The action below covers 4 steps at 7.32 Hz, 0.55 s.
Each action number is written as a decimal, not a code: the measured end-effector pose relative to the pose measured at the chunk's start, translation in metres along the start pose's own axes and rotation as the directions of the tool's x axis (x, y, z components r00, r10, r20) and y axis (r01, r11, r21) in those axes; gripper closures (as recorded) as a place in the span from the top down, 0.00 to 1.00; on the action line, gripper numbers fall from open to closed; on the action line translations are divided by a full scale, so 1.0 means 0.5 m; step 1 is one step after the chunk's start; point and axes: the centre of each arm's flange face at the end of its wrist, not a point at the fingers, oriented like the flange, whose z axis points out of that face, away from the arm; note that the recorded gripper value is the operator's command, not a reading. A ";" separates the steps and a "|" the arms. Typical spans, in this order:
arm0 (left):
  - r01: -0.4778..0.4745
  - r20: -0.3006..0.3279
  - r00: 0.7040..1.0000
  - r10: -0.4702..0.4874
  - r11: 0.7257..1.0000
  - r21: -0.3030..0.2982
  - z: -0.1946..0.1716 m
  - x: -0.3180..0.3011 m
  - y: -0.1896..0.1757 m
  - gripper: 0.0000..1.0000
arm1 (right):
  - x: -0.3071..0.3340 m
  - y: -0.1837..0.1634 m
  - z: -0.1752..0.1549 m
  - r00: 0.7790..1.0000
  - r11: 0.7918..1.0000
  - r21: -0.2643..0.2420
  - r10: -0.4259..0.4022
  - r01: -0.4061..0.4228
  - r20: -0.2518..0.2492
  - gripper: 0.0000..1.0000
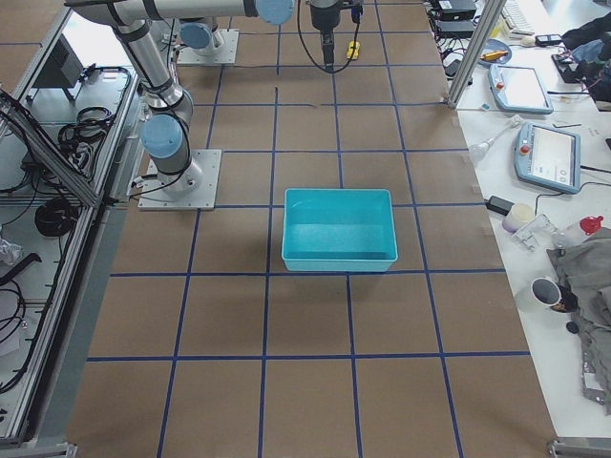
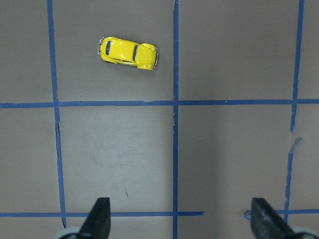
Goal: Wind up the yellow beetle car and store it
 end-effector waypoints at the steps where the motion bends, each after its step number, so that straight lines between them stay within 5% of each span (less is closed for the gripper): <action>1: -0.004 -0.001 1.000 0.004 1.000 0.000 0.000 0.000 0.000 1.00 | 0.000 0.000 0.000 1.000 1.000 0.000 -0.001 0.001 -0.001 1.00; 4: -0.010 -0.002 1.000 0.010 1.000 0.001 0.002 0.000 -0.002 1.00 | 0.001 0.000 -0.001 1.000 1.000 0.001 -0.003 0.003 -0.005 1.00</action>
